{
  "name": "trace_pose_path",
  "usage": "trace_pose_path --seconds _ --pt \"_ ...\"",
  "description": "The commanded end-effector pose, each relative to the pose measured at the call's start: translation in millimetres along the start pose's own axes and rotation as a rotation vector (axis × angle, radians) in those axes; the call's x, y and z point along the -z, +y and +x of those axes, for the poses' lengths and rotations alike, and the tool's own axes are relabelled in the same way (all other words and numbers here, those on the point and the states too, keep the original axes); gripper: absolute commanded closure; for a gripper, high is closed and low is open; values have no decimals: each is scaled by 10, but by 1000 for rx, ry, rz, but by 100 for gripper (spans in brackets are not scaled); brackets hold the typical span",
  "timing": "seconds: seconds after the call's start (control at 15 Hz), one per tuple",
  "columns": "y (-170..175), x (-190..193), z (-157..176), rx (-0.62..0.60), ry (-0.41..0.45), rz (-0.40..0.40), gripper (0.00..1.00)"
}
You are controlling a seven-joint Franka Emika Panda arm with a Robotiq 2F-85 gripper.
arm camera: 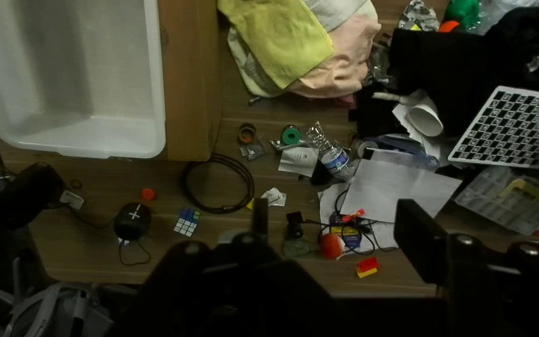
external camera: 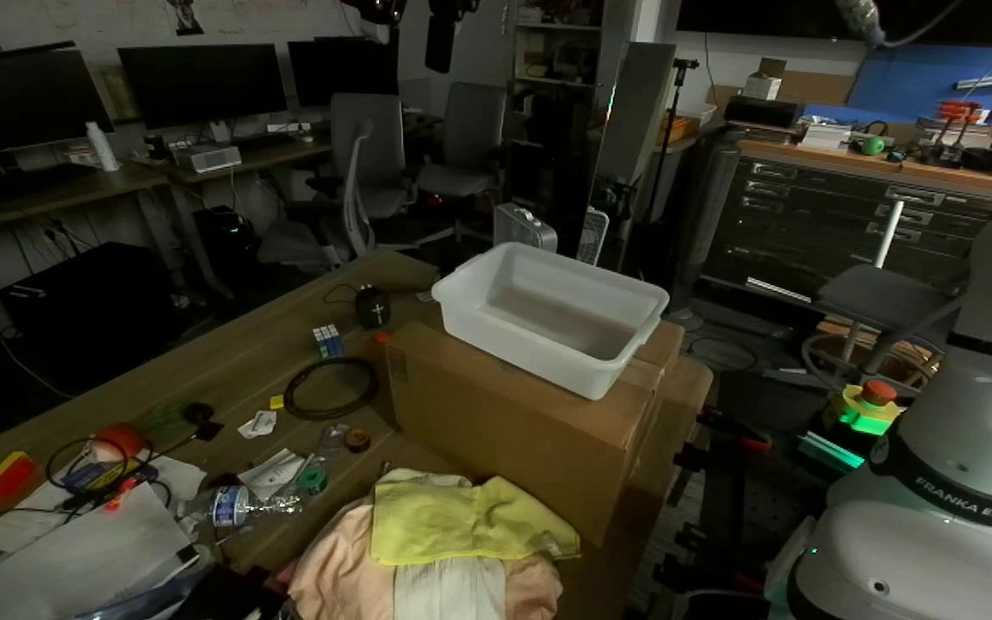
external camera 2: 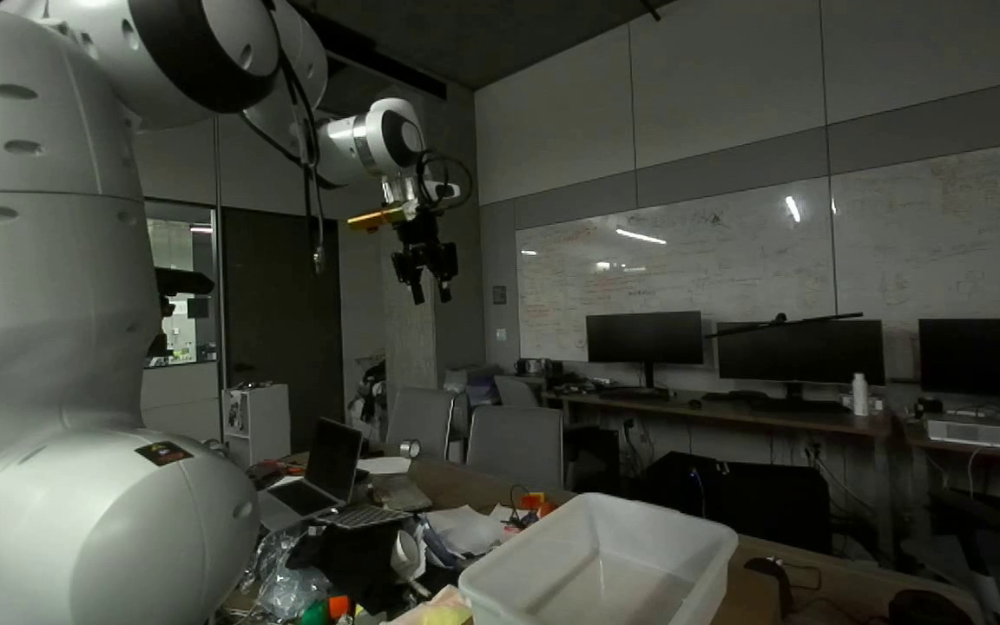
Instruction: Remove the clothes from the storage box
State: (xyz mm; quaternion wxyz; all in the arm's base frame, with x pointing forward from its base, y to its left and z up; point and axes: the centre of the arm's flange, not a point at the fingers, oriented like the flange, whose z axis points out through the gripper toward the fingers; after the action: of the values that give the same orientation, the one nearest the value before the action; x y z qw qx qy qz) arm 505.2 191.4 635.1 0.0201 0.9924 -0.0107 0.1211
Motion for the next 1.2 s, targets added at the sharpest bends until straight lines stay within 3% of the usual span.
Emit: trace_pose_path --seconds 0.0,0.73,0.93,1.13 --pt "207 -40 -5 23 -66 -45 0" --pt "1124 -976 -937 3 -280 -60 0" --pt "1274 -1169 -1150 -30 -280 -38 0" --pt "1387 -1290 -1259 -93 -227 -5 0"
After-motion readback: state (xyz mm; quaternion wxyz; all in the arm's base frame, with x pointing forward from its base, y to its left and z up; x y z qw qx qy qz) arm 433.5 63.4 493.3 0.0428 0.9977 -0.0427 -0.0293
